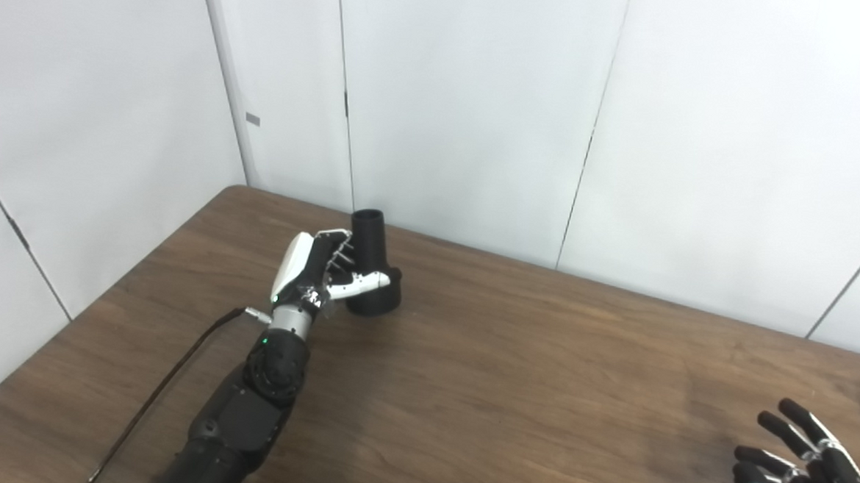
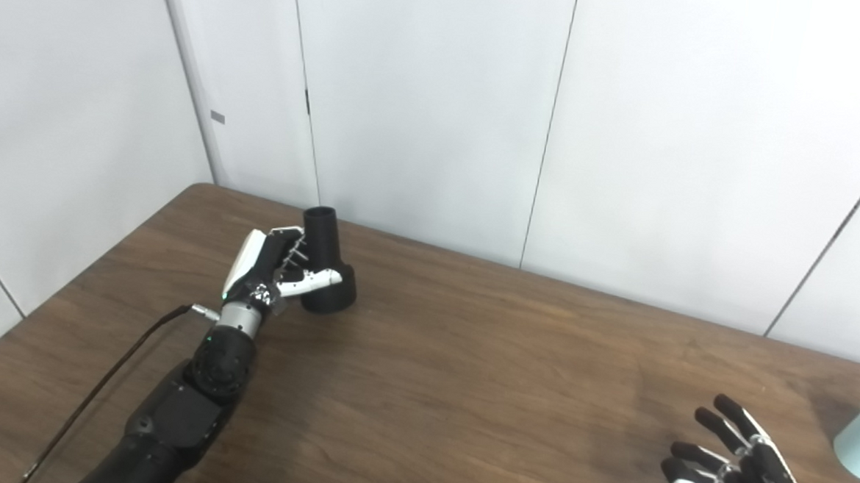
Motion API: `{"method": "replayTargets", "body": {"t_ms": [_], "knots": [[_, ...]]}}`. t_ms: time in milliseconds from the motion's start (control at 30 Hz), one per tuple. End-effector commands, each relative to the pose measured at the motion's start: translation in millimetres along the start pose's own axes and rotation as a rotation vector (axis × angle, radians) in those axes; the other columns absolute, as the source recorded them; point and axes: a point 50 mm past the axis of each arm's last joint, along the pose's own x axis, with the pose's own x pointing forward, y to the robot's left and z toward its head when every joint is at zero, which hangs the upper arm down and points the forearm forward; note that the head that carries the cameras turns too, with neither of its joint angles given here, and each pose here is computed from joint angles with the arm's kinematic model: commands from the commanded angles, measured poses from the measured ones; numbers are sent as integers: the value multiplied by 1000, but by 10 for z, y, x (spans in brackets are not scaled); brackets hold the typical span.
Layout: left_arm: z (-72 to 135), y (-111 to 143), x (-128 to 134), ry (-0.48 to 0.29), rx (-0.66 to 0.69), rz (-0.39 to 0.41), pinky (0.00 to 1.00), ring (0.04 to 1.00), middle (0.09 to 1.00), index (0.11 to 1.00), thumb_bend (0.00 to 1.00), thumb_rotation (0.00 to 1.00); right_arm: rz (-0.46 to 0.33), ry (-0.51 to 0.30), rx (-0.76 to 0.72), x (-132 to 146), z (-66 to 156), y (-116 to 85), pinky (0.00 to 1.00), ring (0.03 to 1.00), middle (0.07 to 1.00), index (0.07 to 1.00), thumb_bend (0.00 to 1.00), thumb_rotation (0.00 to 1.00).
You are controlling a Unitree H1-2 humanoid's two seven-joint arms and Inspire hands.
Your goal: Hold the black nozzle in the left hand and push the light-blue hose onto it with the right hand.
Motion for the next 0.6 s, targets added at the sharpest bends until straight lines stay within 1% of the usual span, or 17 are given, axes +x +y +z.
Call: {"method": "replayTargets", "body": {"t_ms": [0, 100, 200, 267, 367, 433, 533, 567], "knots": [[-66, -47, -24, 8, 46, -25, 420, 444, 470, 495, 504, 0, 12, -67, 6, 13, 149, -6, 524, 648, 818, 848, 314, 0], [-96, -57, -47, -14, 67, -33, 420, 442, 484, 490, 504, 0, 20, -74, -10, 35, 132, -11, 518, 644, 821, 852, 325, 0], [-125, -68, -72, -47, 84, -53, 426, 450, 503, 473, 503, 0, 19, -68, 8, 57, 140, 17, 525, 639, 819, 861, 320, 0], [-141, -83, -93, -77, 109, -72, 428, 450, 493, 479, 504, 0, 13, -60, 11, 74, 138, 36, 538, 641, 813, 855, 315, 0], [-134, -135, -145, -131, 147, -143, 419, 438, 481, 492, 504, 0, -14, -30, 24, 98, 135, 80, 571, 664, 811, 848, 340, 0], [-131, -183, -184, -158, 154, -189, 405, 429, 478, 496, 504, 0, -18, -30, 25, 118, 135, 117, 575, 663, 812, 850, 347, 0], [-94, -309, -280, -208, 169, -271, 390, 421, 474, 496, 504, 0, -18, -39, 26, 179, 72, 126, 532, 637, 792, 847, 383, 0], [-75, -362, -318, -229, 167, -296, 391, 419, 477, 496, 504, 0, -16, -46, 24, 207, 31, 114, 510, 622, 779, 837, 409, 0]]}}
